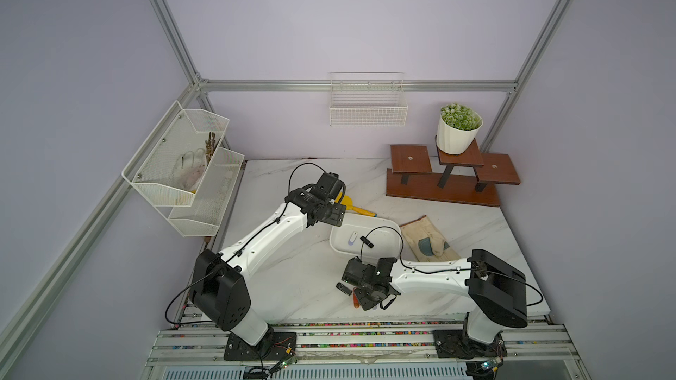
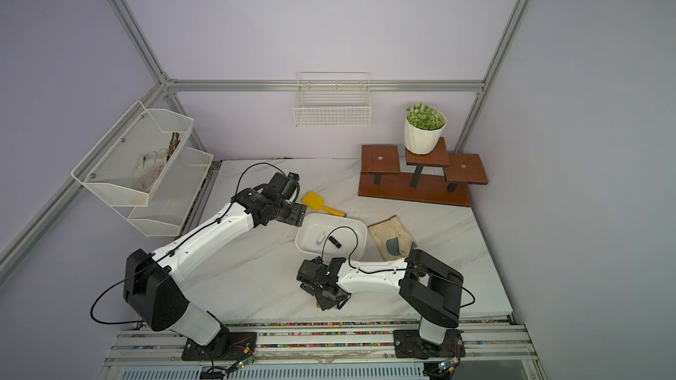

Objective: Put the usb flash drive into the storage box
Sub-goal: Pick up the USB flash from the center of the board.

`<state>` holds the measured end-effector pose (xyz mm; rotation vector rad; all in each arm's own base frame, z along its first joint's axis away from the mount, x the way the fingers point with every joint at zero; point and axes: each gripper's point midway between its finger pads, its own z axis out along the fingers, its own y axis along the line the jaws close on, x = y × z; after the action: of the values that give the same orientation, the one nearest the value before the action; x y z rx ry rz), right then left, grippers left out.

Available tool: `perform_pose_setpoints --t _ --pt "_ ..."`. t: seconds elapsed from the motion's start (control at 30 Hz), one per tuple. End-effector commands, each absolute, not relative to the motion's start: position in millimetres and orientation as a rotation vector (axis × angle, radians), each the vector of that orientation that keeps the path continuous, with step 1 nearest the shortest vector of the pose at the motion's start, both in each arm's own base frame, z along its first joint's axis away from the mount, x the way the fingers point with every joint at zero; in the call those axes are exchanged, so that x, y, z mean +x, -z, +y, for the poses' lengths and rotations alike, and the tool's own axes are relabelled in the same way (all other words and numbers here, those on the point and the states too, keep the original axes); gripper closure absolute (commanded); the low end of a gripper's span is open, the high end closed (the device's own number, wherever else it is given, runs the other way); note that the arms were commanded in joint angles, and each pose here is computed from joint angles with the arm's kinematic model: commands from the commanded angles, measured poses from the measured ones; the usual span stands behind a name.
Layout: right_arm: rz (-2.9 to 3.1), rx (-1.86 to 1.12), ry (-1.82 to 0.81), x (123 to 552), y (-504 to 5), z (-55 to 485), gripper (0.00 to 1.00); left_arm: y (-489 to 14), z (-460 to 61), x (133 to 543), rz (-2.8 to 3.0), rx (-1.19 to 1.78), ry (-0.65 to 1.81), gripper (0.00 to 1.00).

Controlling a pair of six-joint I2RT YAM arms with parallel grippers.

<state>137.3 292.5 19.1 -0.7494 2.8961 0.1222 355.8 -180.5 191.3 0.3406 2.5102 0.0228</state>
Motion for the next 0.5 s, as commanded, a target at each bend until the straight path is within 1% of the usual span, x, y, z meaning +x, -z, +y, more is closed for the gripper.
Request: perform_pose_setpoints --t 0.0,0.07,0.2,0.27,0.33,0.47 --pt "2.913 -0.752 -0.069 134 -13 287 0.82 -199 -171 350 2.492 0.278 -0.010 0.16" --pt "2.910 -0.756 -0.070 134 -14 288 0.87 -197 -169 349 2.495 0.275 -0.021 0.16" --pt "2.905 -0.760 -0.073 135 -18 289 1.00 -198 -172 349 2.500 0.281 -0.004 0.16" --pt "2.881 -0.761 -0.066 139 -27 289 1.00 -197 -172 348 2.507 0.284 -0.003 0.16" --pt "2.832 -0.738 -0.048 148 -47 288 1.00 -194 -165 348 2.515 0.246 -0.038 0.16" --pt "2.708 -0.693 -0.028 175 -109 287 1.00 -181 -163 342 2.555 0.221 -0.035 0.16"
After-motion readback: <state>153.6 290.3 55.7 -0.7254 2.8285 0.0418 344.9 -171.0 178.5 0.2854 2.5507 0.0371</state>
